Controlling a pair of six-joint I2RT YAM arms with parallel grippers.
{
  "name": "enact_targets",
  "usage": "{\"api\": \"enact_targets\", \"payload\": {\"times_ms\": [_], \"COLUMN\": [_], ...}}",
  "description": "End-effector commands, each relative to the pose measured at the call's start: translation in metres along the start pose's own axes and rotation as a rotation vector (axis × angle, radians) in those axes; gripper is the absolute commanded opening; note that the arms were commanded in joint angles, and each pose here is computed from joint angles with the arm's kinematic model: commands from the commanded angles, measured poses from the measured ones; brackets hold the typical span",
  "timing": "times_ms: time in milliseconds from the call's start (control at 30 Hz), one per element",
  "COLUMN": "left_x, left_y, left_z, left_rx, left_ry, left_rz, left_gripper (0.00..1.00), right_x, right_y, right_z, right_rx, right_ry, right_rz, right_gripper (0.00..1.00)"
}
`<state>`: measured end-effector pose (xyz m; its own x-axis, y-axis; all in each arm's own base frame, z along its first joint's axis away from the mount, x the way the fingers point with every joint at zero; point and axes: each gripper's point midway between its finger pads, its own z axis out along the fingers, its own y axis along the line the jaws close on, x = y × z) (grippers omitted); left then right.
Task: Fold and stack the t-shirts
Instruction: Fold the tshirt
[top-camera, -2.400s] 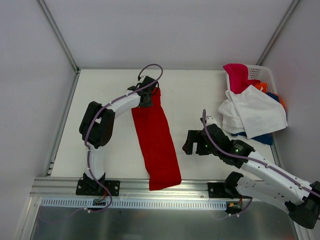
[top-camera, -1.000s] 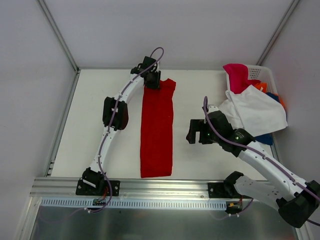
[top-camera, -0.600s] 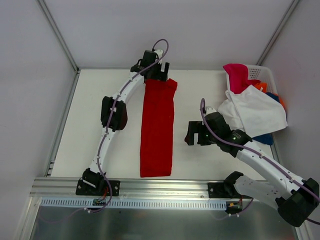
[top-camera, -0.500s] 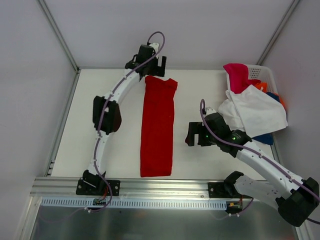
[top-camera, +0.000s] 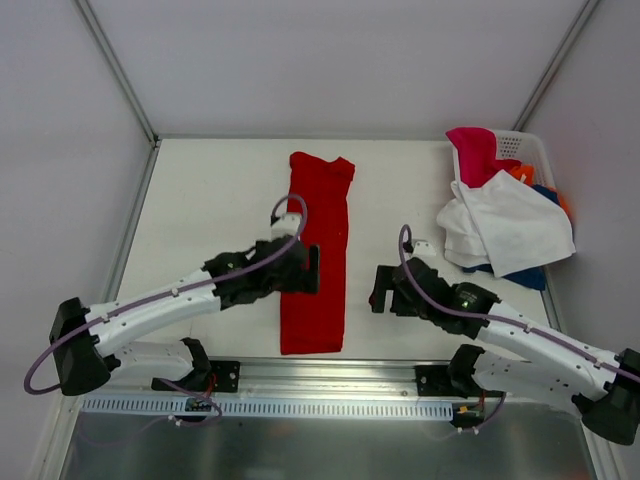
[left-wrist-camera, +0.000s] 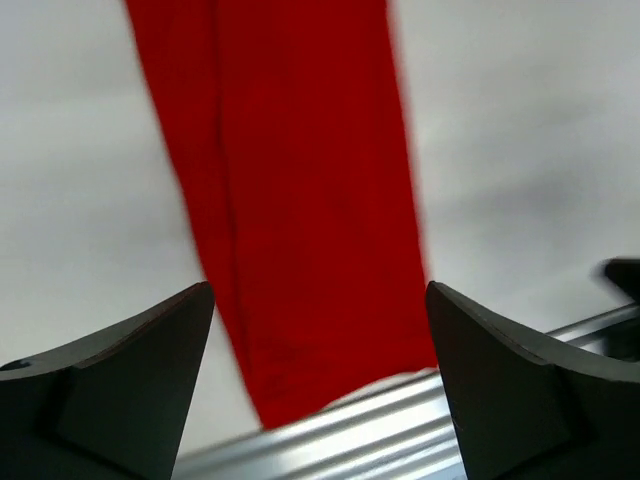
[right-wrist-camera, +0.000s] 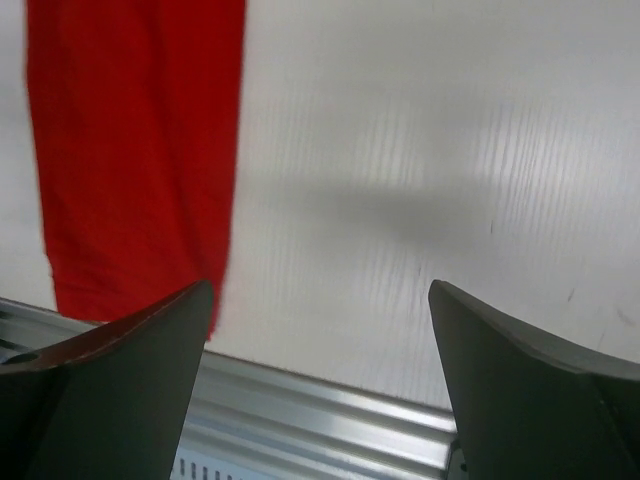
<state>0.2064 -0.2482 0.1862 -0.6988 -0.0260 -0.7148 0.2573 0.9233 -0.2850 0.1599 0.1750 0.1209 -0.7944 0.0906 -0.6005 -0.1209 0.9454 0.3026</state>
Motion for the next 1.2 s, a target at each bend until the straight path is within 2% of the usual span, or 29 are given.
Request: {"api": "enact_targets", "payload": {"times_ms": [0,67,200,333,467,600,700,867,1167], "left_x": [0.088,0.126,0.166,0.189,0.204,0.212,0.215,0.196,0.180], "left_y": [0.051,0.052,0.052,0.053,0.060,0.058,0.057,0.046,0.083], "left_z": [-0.005,-0.013,-0.025,-0.034,-0.040,-0.042,-0.037,-0.035,-0.031], "left_rx": [-0.271,-0.278,-0.304,-0.288,-0.263,-0.249,-0.281,-0.286,-0.268], "left_ry": [0.157,0.227,0.257,0.256,0.225,0.203,0.175,0.098,-0.027], "left_rz": [-0.089,-0.022,-0.033,-0.070,-0.129,-0.167,-0.121,-0.098,-0.213], "left_gripper": [0.88,0.87,0.87,0.87,0.86,0.85,0.84,0.85,0.82], "right_x": [0.022,0.045,0.069,0.081,0.089,0.088,0.084,0.068,0.076], "right_y": [-0.031,-0.021,0.005,0.032,0.051,0.046,0.051,0.059,0.078], "right_z": [0.001,0.009,0.016,0.019,0.028,0.027,0.027,0.031,0.057], "right_rx": [0.183,0.171,0.186,0.156,0.058,0.098,0.109,0.123,0.018], "right_ry": [-0.073,-0.047,-0.042,-0.055,-0.041,-0.043,-0.055,-0.105,-0.039], "right_rz": [0.092,0.096,0.025,-0.010,0.026,-0.009,-0.024,-0.065,0.004], "right_gripper": [0.94,0.93,0.94,0.95,0.95,0.95,0.95,0.95,0.93]}}
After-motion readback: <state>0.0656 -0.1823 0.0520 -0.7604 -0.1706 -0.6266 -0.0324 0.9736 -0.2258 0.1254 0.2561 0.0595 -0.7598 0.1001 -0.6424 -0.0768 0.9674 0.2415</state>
